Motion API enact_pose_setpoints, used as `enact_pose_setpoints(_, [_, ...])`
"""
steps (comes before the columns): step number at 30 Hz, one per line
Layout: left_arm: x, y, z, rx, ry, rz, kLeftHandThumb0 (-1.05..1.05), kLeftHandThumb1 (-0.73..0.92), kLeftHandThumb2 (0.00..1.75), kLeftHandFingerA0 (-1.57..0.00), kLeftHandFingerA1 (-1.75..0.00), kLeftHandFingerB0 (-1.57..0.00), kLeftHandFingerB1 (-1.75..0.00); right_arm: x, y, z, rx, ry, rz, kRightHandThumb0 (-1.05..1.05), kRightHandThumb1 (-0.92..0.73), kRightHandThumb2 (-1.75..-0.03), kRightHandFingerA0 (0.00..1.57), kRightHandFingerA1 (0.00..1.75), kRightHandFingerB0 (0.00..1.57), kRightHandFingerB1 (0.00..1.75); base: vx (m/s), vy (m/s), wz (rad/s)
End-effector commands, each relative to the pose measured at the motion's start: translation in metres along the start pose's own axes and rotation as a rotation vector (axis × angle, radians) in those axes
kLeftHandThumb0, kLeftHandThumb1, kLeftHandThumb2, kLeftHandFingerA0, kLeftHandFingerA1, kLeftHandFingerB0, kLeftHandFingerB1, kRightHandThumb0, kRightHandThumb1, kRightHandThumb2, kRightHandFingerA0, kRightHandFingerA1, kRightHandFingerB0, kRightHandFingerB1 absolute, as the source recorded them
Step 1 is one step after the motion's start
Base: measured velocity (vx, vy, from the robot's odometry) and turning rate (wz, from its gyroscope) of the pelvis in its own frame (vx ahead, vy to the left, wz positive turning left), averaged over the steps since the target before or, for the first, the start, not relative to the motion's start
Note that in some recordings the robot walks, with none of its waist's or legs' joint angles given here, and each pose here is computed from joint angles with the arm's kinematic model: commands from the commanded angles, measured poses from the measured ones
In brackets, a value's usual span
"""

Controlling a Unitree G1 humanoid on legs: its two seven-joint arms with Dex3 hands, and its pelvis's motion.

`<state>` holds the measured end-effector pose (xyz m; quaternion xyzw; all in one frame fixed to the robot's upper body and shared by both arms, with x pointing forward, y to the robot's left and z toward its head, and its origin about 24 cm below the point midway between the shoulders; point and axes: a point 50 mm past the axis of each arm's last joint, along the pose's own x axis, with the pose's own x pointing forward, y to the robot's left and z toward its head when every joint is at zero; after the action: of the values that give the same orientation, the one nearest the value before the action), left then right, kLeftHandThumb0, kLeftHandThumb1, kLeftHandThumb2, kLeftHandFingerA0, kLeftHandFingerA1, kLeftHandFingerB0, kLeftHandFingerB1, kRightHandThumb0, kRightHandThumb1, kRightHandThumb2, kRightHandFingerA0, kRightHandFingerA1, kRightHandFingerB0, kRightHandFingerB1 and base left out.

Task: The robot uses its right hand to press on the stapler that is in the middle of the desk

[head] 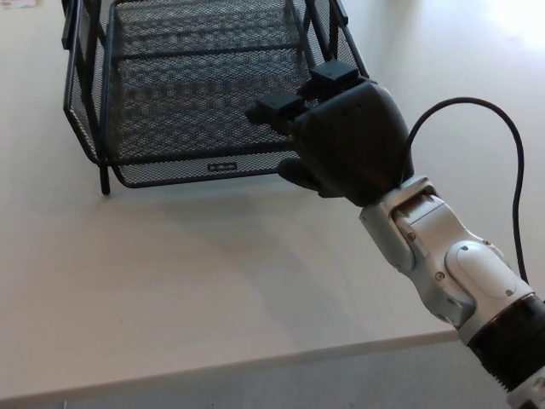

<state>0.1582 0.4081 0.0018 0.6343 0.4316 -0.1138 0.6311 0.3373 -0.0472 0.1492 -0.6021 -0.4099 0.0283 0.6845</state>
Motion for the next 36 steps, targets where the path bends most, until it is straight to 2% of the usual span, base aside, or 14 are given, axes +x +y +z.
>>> enact_pose_setpoints(1, [0.002, 0.001, 0.006, 0.037, -0.013, 0.0, -0.8, 0.59, 1.0, -0.02, -0.3, -0.07, -0.19, 0.004, -0.013, -0.006, -0.072, -0.064, -0.197, -0.44, -0.53, -0.56, 1.06, 0.91, 0.83, 0.56, 0.0, 0.0, 0.0])
enact_pose_setpoints(4, [0.002, 0.0, 0.006, 0.037, -0.012, 0.005, -0.77, 0.59, 0.99, -0.02, -0.32, -0.01, -0.22, 0.004, -0.014, -0.007, -0.075, -0.088, -0.194, -0.47, -0.53, -0.57, 1.06, 0.99, 0.84, 0.57, 0.0, 0.0, 0.0])
enact_pose_setpoints(10, [0.002, 0.001, 0.006, 0.039, -0.018, 0.013, -0.78, 0.6, 0.99, -0.01, -0.31, -0.07, -0.21, 0.001, -0.014, -0.009, -0.082, -0.107, -0.212, -0.48, -0.52, -0.56, 1.0, 1.14, 0.86, 0.6, 0.0, 0.0, 0.0])
enact_pose_setpoints(12, [0.002, 0.001, 0.006, 0.041, -0.021, 0.016, -0.79, 0.6, 0.99, -0.01, -0.31, -0.08, -0.2, -0.001, -0.015, -0.009, -0.092, -0.114, -0.216, -0.48, -0.51, -0.56, 1.0, 1.1, 0.86, 0.6, 0.0, 0.0, 0.0])
enact_pose_setpoints(13, [0.002, 0.001, 0.006, 0.039, -0.021, 0.014, -0.76, 0.59, 0.99, -0.01, -0.32, -0.01, -0.23, -0.003, -0.015, -0.009, -0.098, -0.118, -0.228, -0.48, -0.51, -0.56, 0.99, 1.08, 0.86, 0.6, 0.0, 0.0, 0.0])
enact_pose_setpoints(18, [0.001, 0.001, 0.006, 0.036, -0.023, 0.014, -0.77, 0.59, 1.0, -0.01, -0.32, -0.01, -0.23, -0.009, -0.017, -0.006, -0.096, -0.114, -0.233, -0.48, -0.53, -0.56, 0.95, 1.06, 0.85, 0.59, 0.0, 0.0, 0.0])
enact_pose_setpoints(21, [0.002, 0.001, 0.006, 0.043, -0.024, 0.019, -0.78, 0.59, 0.99, -0.01, -0.34, -0.05, -0.22, -0.023, -0.023, 0.003, -0.074, -0.139, -0.274, -0.47, -0.53, -0.57, 1.05, 0.99, 0.85, 0.57, 0.0, 0.0, 0.0])
enact_pose_setpoints(22, [0.001, 0.002, 0.006, 0.047, -0.023, 0.017, -0.76, 0.59, 1.0, -0.01, -0.34, 0.0, -0.23, -0.027, -0.024, 0.005, -0.076, -0.143, -0.281, -0.47, -0.53, -0.57, 1.06, 0.97, 0.85, 0.57, 0.0, 0.0, 0.0])
enact_pose_setpoints(23, [0.001, 0.002, 0.006, 0.043, -0.023, 0.018, -0.8, 0.6, 0.98, -0.02, -0.31, -0.08, -0.19, -0.03, -0.025, 0.006, -0.083, -0.148, -0.288, -0.47, -0.52, -0.57, 1.06, 0.95, 0.85, 0.56, 0.0, 0.0, 0.0])
enact_pose_setpoints(24, [0.001, 0.002, 0.006, 0.04, -0.024, 0.018, -0.8, 0.6, 0.98, -0.02, -0.31, -0.08, -0.19, -0.032, -0.025, 0.007, -0.086, -0.15, -0.29, -0.47, -0.52, -0.57, 1.06, 0.95, 0.85, 0.56, 0.0, 0.0, 0.0])
enact_pose_setpoints(25, [0.001, 0.002, 0.006, 0.038, -0.024, 0.018, -0.77, 0.59, 1.0, -0.01, -0.32, -0.01, -0.22, -0.034, -0.026, 0.008, -0.078, -0.153, -0.306, -0.45, -0.52, -0.57, 1.07, 0.94, 0.88, 0.54, 0.0, 0.0, 0.0])
enact_pose_setpoints(26, [0.001, 0.003, 0.006, 0.038, -0.025, 0.018, -0.78, 0.6, 1.0, -0.01, -0.31, 0.0, -0.21, -0.039, -0.027, 0.01, -0.063, -0.157, -0.328, -0.46, -0.52, -0.57, 1.05, 0.96, 0.86, 0.55, 0.0, 0.0, 0.0])
enact_pose_setpoints(27, [0.002, 0.003, 0.006, 0.045, -0.025, 0.02, -0.81, 0.61, 1.0, -0.01, -0.3, -0.07, -0.19, -0.042, -0.027, 0.011, -0.063, -0.155, -0.329, -0.47, -0.53, -0.57, 1.05, 0.97, 0.85, 0.55, 0.0, 0.0, 0.0])
enact_pose_setpoints(36, [0.002, 0.004, 0.007, 0.054, -0.023, 0.025, -0.77, 0.6, 1.01, -0.01, -0.3, -0.01, -0.22, -0.067, -0.025, 0.023, -0.046, -0.161, -0.344, -0.46, -0.55, -0.57, 0.98, 1.0, 0.81, 0.57, 0.0, 0.0, 0.0])
